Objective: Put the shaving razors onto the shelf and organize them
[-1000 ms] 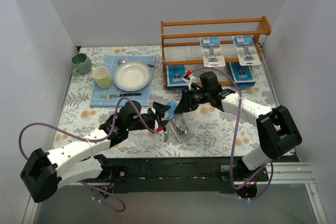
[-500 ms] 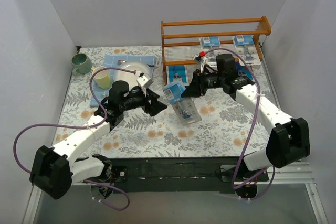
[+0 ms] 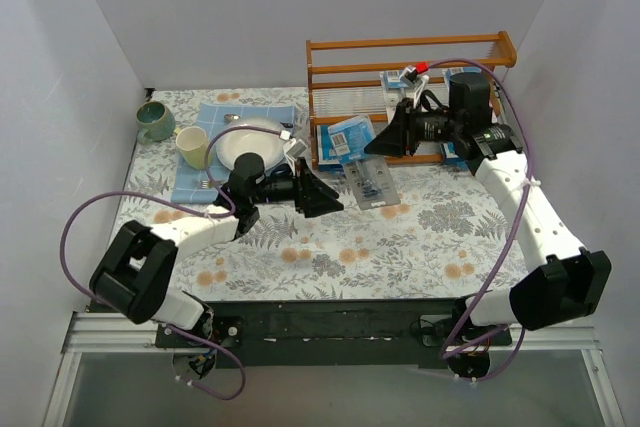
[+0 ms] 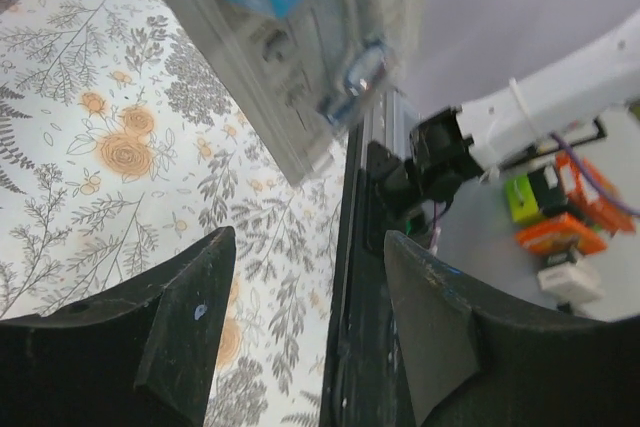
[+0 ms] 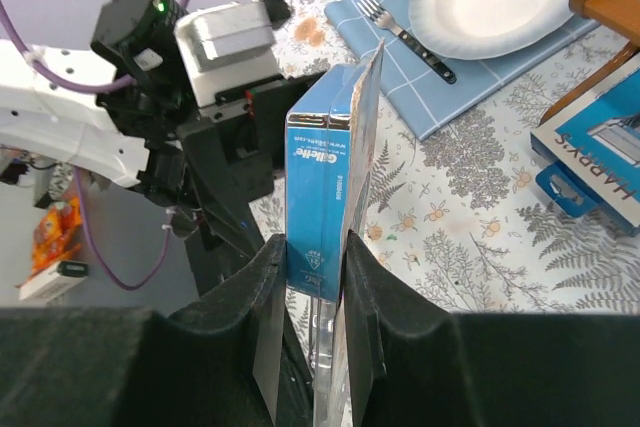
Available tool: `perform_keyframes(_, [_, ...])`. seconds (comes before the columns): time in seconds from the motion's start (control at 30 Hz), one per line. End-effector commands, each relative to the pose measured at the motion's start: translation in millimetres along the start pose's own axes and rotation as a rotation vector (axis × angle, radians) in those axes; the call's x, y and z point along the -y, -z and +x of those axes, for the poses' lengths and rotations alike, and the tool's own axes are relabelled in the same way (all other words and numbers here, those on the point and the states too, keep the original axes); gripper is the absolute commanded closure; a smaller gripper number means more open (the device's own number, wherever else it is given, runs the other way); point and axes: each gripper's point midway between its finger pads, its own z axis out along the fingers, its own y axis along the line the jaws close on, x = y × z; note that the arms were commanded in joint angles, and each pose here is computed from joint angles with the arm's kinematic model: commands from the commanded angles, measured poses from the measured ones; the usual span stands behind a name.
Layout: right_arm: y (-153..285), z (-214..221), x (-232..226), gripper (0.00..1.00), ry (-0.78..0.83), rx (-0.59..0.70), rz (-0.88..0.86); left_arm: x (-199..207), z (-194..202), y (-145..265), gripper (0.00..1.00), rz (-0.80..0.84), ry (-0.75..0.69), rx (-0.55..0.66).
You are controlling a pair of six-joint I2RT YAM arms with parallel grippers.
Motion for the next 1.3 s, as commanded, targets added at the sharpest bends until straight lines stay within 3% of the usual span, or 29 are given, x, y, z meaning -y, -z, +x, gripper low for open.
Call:
perform_keyframes(0.0, [-2.6, -16.0, -0.9, 0.99, -0.03, 0.035, -0.068, 1.9, -34.6, -22.4, 0.41, -0.014, 0.106, 0.165])
perform_keyframes(0.33, [-1.9, -8.9, 1.7, 0.99, -0.075, 0.055, -0.071, 15.9, -13.2, -48.9, 0.42, -0.009, 0.221, 0.143])
perform_keyframes(0.57, [-2.8, -16.1, 4.1, 0.99, -0.083, 0.063, -0.071, -4.9, -10.8, -60.5, 0.49, -0.084, 0.28, 0.156])
perform_keyframes(0.9, [13.3, -26.9, 15.3, 0.99, -0.051, 0.079, -0.026, -13.1, 15.9, -40.6, 0.49, -0.152, 0.342, 0.123])
perform_keyframes(1.27, [14.3, -29.1, 16.6, 0.99, -0.049, 0.078, -0.007, -10.4, -16.5, -73.6, 0.47, -0.041, 0.338, 0.161])
